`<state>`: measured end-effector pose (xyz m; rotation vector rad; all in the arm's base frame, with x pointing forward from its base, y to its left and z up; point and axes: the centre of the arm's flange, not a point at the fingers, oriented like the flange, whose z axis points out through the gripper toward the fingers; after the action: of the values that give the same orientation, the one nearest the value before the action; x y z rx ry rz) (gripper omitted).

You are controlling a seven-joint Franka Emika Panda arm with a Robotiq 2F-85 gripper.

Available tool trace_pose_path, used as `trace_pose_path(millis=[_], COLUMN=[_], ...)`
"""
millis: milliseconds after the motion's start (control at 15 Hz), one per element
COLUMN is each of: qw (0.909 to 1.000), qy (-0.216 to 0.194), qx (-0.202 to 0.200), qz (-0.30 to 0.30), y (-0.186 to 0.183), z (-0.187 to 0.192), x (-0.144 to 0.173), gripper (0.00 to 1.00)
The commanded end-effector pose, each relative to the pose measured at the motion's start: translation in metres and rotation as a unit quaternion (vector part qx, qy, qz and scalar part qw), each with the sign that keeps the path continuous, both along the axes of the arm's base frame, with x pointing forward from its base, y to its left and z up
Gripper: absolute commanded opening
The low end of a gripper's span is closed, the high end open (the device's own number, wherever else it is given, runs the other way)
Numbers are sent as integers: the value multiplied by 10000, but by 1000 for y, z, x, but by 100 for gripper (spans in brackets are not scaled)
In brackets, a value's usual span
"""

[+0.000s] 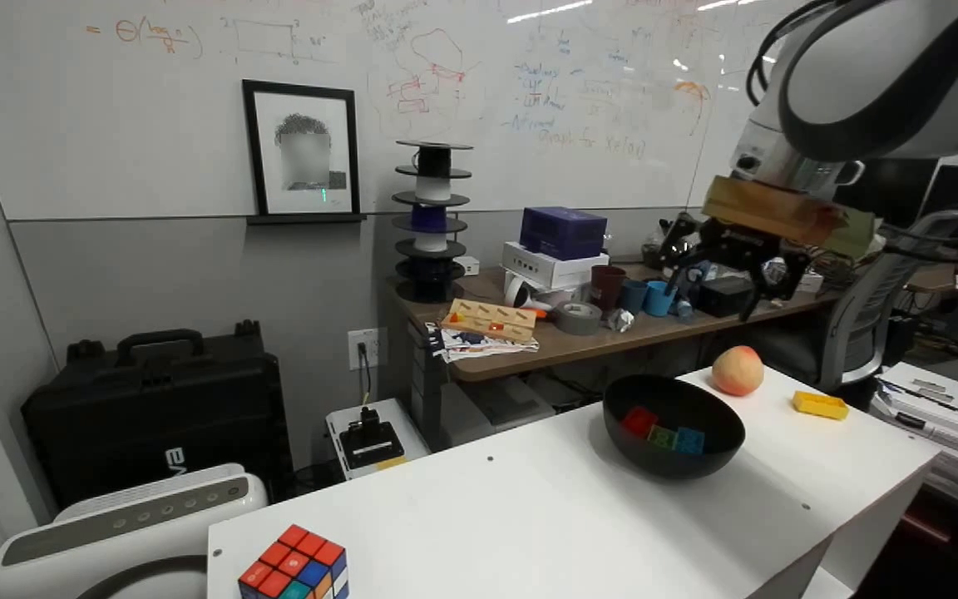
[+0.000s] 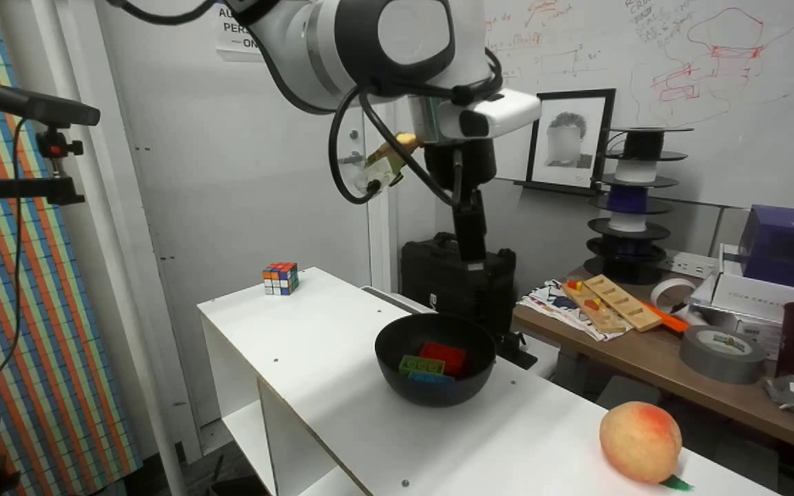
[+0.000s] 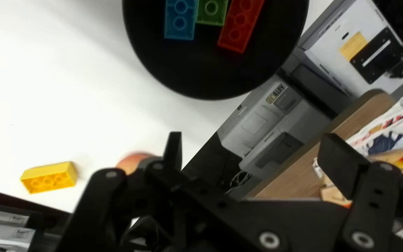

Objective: Place the red, green, blue and yellow building blocks inside the black bowl

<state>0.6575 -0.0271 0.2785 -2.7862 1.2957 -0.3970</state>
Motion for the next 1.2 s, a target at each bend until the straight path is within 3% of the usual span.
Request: trace_pose_path(millis=[0,200,333,400,533,1067,1133], qw=[9949,9825,9690,9774,9749,9779,9690], qy=[-280,-238,-200,-37,12,30,-98], qx=[194,413,692,457,459,470,545], qz=[-945,-1801,-2362,-2062,-2176,-2035,-2406], y=[-75,-150,-200,-172,-193,-172,-172], z=[17,8,0,-6,-10,-13,-9], x=[-62,-109,-143,-107,-120,-110,-102], gripper=[100,100,100,100,100,100,100])
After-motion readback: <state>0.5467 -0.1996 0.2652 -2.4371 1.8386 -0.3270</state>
